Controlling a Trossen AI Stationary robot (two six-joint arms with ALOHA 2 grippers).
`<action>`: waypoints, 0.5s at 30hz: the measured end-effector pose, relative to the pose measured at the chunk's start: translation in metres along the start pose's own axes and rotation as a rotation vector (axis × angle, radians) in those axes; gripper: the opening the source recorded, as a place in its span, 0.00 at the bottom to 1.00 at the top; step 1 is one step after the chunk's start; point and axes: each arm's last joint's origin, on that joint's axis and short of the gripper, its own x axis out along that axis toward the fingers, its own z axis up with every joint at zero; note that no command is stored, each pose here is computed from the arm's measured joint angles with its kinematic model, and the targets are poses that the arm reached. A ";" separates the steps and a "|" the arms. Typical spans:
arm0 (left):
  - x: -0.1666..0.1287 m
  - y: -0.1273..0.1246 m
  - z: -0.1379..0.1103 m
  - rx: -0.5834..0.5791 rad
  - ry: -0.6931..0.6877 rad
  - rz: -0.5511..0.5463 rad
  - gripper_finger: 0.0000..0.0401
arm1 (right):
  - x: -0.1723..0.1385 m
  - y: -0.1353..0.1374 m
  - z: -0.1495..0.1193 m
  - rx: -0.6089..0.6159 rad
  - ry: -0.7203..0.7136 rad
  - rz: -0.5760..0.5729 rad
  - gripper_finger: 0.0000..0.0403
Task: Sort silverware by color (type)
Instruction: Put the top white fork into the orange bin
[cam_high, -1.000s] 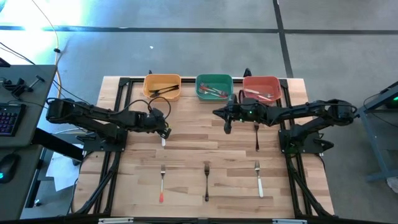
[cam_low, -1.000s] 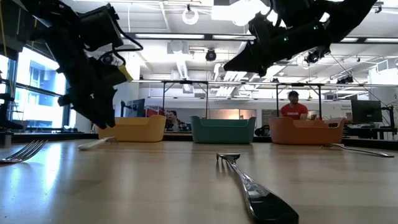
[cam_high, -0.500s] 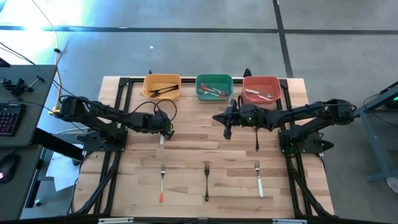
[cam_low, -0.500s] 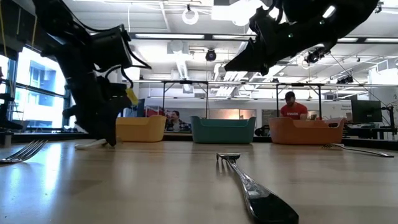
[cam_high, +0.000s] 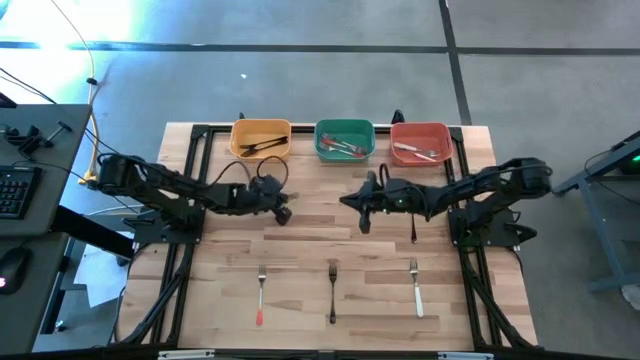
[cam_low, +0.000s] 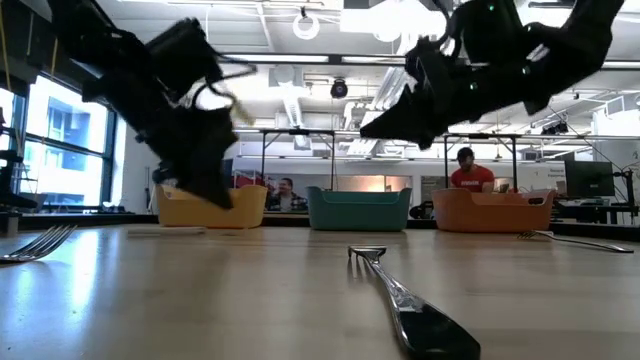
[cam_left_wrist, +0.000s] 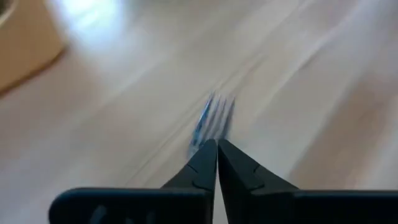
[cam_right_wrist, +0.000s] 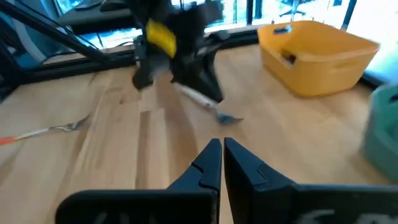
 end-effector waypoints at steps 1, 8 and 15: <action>0.000 -0.002 0.003 -0.016 -0.057 -0.050 0.01 | 0.004 0.001 -0.004 0.023 -0.002 0.004 0.00; -0.001 0.003 0.012 -0.048 -0.268 -0.285 0.00 | 0.030 0.006 -0.022 0.080 0.000 0.022 0.07; 0.007 0.015 0.001 0.185 -0.053 -0.265 0.04 | 0.047 0.007 -0.022 0.088 0.080 0.013 0.27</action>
